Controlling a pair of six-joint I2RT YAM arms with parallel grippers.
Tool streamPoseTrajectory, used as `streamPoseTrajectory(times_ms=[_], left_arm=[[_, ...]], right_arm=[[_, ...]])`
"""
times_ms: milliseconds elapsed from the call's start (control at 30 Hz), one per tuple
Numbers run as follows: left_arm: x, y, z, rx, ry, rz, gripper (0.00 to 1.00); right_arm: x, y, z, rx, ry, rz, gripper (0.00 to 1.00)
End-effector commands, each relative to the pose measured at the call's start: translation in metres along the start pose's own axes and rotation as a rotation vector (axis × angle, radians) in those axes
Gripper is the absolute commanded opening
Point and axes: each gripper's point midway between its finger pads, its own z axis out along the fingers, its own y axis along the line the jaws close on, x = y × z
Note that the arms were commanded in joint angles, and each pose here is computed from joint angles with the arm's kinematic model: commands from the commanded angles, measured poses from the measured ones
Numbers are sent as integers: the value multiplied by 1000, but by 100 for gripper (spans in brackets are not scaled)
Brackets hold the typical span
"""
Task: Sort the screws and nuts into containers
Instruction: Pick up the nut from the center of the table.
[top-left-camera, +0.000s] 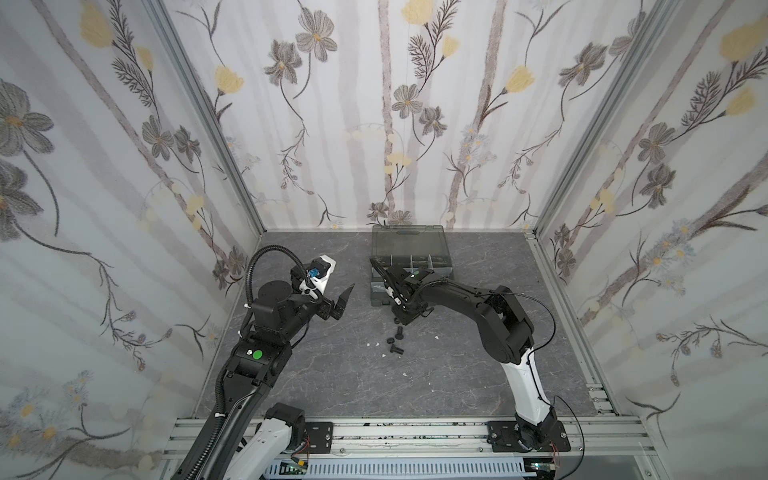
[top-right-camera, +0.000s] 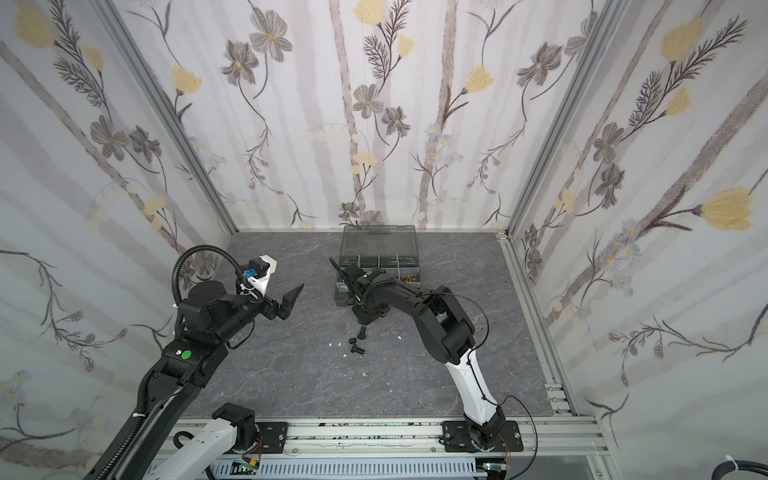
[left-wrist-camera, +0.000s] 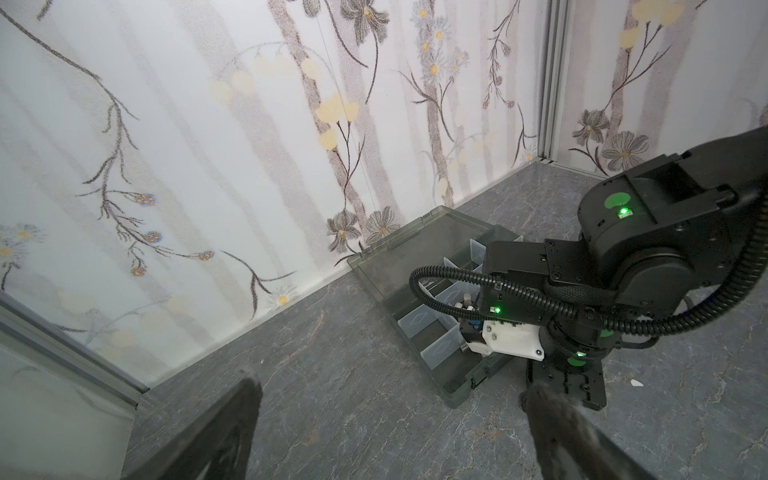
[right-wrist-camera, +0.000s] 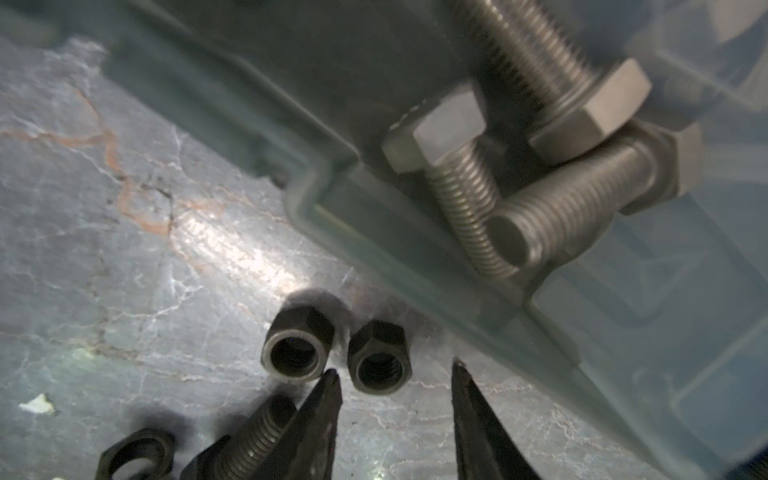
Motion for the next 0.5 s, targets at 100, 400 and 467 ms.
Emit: streamPoseTrajectory(times_ms=[100,400,467], left_arm=[[-7,2,0,-6,-28,14,100],[-6,2,1,-6,-26,14,100],[-5,1,1,-4,-24,13,100]], right_arm=[[-2,-3,7,18,-1,-12,42],[-2,-5,12,11,4,-8,36],[-3,-5,12,8,2,-7,33]])
